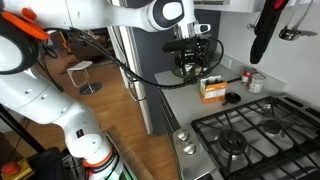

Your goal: Put the egg holder on the counter then put a bulb of garlic on it

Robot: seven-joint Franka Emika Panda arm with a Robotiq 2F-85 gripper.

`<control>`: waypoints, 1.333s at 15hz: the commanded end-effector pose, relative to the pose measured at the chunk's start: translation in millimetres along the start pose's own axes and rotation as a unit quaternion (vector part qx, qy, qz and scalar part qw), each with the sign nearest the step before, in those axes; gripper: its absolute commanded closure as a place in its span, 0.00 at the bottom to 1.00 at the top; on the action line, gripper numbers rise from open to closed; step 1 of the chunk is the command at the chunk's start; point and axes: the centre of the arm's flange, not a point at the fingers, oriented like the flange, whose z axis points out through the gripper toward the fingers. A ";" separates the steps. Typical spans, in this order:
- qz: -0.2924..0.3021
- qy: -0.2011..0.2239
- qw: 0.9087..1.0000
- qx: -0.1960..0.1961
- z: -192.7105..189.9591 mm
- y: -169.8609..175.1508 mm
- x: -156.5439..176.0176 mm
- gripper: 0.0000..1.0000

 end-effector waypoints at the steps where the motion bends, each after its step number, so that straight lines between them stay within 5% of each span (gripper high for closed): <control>1: 0.051 0.063 0.997 0.003 -2.9 -50.0 73.3 0.00; 5: 0.167 0.046 0.985 0.021 13.5 -112.8 132.4 0.00; 6: 0.120 0.051 0.991 0.016 5.8 -99.2 100.6 0.00; 13: 0.124 0.052 0.991 0.016 5.9 -99.6 105.1 0.00; 20: 0.304 0.013 0.951 0.060 19.7 -137.1 180.6 0.00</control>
